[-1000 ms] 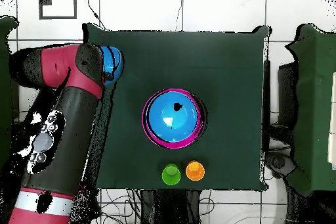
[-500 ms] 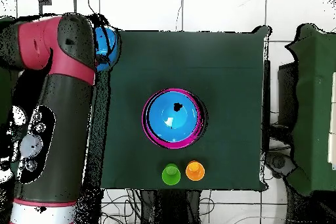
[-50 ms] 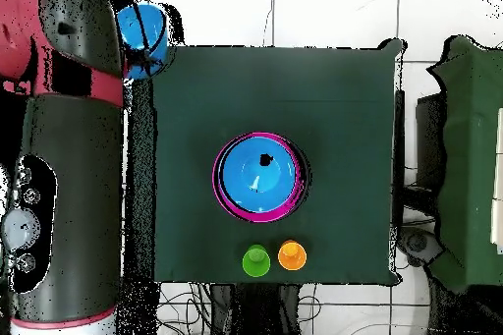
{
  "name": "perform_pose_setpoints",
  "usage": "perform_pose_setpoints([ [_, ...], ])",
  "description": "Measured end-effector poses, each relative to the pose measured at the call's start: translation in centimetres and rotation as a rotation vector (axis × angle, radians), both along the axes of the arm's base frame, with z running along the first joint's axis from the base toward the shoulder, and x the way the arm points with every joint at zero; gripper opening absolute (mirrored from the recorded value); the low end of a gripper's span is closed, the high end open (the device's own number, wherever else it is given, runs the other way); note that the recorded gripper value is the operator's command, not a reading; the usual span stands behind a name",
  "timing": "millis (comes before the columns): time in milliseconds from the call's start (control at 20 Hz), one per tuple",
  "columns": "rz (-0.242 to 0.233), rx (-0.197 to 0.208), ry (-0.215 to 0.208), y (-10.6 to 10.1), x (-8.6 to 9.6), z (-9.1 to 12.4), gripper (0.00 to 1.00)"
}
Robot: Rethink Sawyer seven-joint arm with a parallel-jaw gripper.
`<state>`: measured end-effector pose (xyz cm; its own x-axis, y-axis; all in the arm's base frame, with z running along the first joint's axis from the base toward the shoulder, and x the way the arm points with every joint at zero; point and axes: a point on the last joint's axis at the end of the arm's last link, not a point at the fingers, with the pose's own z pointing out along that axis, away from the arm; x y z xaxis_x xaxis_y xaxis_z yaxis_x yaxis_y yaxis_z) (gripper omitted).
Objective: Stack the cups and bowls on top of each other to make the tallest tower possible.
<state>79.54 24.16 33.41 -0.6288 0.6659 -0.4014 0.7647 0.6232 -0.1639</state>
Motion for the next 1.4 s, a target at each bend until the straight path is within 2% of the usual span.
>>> perform_pose_setpoints([
  [150,0.035,-0.001,-0.015,0.2,0.7,2.4,0.00],
  [450,0.073,-0.002,-0.037,-0.4,1.6,6.0,0.00],
  [750,0.096,0.004,-0.039,-2.3,2.7,9.4,0.00],
  [1400,0.142,0.001,-0.032,-6.6,3.6,11.8,0.00],
])
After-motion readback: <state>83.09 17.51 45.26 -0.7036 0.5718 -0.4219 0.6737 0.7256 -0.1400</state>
